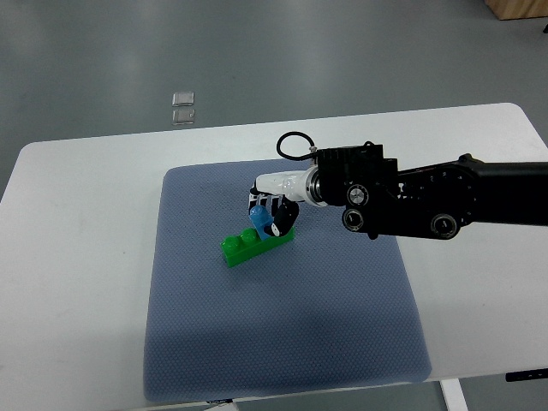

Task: Stack blue block on green block with right hand
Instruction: 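Press the blue block down onto the green brick with the right hand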

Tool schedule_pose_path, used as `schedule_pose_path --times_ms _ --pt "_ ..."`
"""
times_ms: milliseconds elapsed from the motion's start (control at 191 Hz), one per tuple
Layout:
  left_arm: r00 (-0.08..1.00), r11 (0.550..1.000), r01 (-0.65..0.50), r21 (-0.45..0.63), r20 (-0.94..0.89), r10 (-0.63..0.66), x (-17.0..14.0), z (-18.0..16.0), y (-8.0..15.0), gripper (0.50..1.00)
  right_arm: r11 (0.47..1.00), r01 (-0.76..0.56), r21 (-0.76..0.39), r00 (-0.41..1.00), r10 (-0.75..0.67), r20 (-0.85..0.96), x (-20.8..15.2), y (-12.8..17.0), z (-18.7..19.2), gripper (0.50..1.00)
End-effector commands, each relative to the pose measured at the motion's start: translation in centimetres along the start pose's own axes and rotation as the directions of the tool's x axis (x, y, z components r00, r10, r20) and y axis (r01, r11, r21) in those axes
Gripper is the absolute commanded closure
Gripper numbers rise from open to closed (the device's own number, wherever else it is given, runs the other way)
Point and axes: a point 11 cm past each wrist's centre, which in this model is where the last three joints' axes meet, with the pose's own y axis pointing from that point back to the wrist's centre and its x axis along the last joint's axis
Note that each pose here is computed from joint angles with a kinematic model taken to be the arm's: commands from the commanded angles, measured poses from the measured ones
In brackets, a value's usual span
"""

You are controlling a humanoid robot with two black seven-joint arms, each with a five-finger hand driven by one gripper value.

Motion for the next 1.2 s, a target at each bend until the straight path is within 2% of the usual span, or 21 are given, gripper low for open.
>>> schedule_pose_path --times_ms 0,1197 --pt "1.000 1.000 -0.001 0.000 0.000 0.001 0.0 0.0 0.0 0.500 1.000 0.001 -0.002 1.000 -0.001 0.005 -0.1 -0.1 0.1 0.861" --pt "1.000 1.000 0.009 -0.001 0.002 -0.009 -0.3 0.0 0.0 0.500 0.997 -0.061 0.044 0.996 0.058 0.073 -2.2 -1.2 0.9 0.861"
